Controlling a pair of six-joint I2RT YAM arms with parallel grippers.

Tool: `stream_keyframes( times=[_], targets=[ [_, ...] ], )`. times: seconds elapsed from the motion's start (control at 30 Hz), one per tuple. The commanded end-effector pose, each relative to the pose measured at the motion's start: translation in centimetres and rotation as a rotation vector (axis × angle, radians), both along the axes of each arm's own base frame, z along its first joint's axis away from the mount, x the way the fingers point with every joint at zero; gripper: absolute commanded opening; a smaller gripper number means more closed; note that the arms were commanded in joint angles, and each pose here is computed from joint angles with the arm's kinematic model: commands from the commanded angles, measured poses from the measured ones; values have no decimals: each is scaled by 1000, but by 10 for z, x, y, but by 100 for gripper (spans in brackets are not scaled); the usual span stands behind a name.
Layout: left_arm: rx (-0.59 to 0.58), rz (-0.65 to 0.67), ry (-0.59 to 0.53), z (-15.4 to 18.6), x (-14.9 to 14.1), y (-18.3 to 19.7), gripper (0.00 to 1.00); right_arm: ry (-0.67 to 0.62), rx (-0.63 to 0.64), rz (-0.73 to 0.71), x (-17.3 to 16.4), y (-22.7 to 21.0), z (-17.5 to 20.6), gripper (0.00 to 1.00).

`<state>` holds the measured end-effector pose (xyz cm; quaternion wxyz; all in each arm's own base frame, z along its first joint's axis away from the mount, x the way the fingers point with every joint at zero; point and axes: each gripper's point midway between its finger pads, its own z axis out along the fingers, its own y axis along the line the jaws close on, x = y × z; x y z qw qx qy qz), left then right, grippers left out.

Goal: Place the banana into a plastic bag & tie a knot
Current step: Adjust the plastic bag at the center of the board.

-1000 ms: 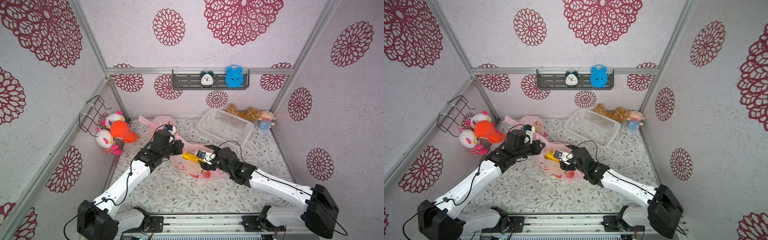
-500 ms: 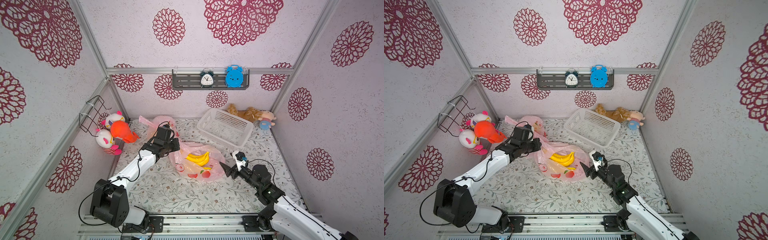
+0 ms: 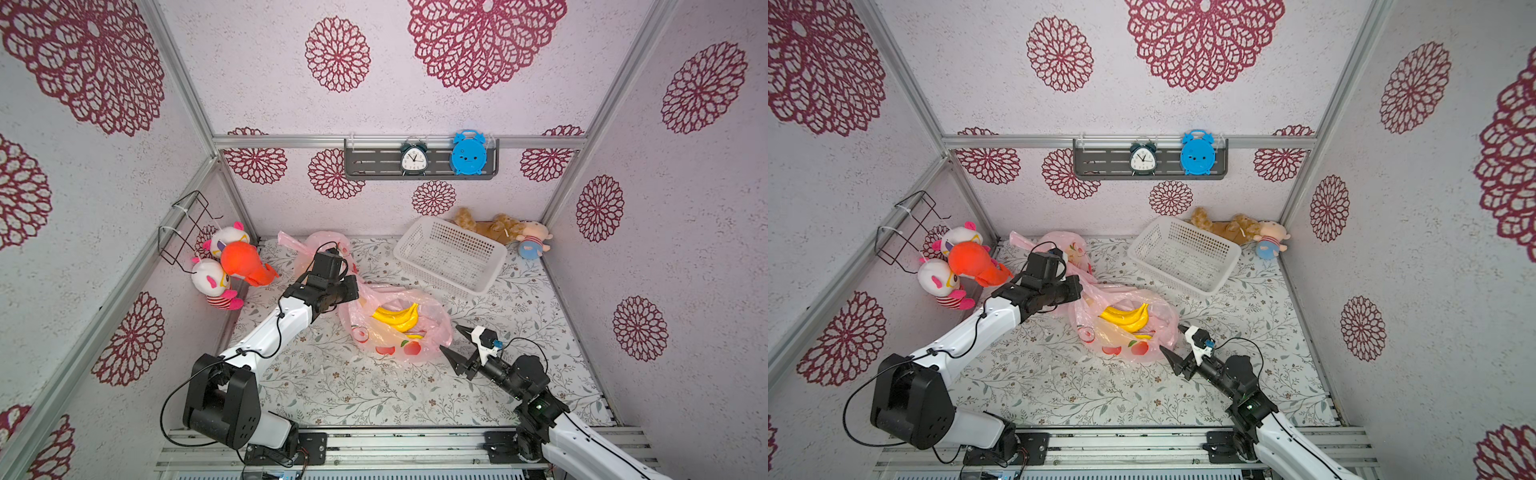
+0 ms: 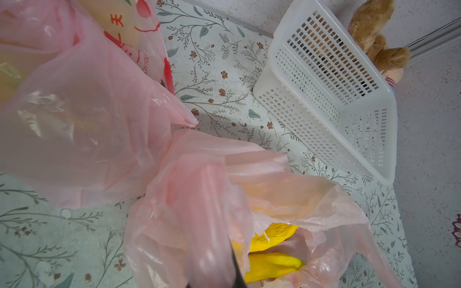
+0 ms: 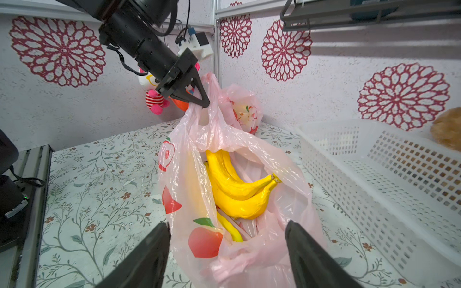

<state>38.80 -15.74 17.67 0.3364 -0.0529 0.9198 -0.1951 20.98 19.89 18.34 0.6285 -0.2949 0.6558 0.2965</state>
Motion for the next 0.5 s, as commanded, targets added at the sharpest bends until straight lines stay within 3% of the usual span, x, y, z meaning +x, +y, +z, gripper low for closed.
stream_keyframes(
  times=[0.0, 0.33, 0.43, 0.47],
  targets=[
    [0, 0, -10, 4, 0, 3, 0, -56, 0, -24, 7, 1, 11, 76],
    [-5, -10, -14, 6, -1, 1, 0, -35, -76, -71, 19, 3, -6, 74],
    [-5, -13, -13, 6, -1, 1, 0, -25, -89, -64, 20, 6, -9, 66],
    [-5, -13, -14, 6, -1, 1, 0, -23, -91, -62, 20, 7, -9, 58]
  ],
)
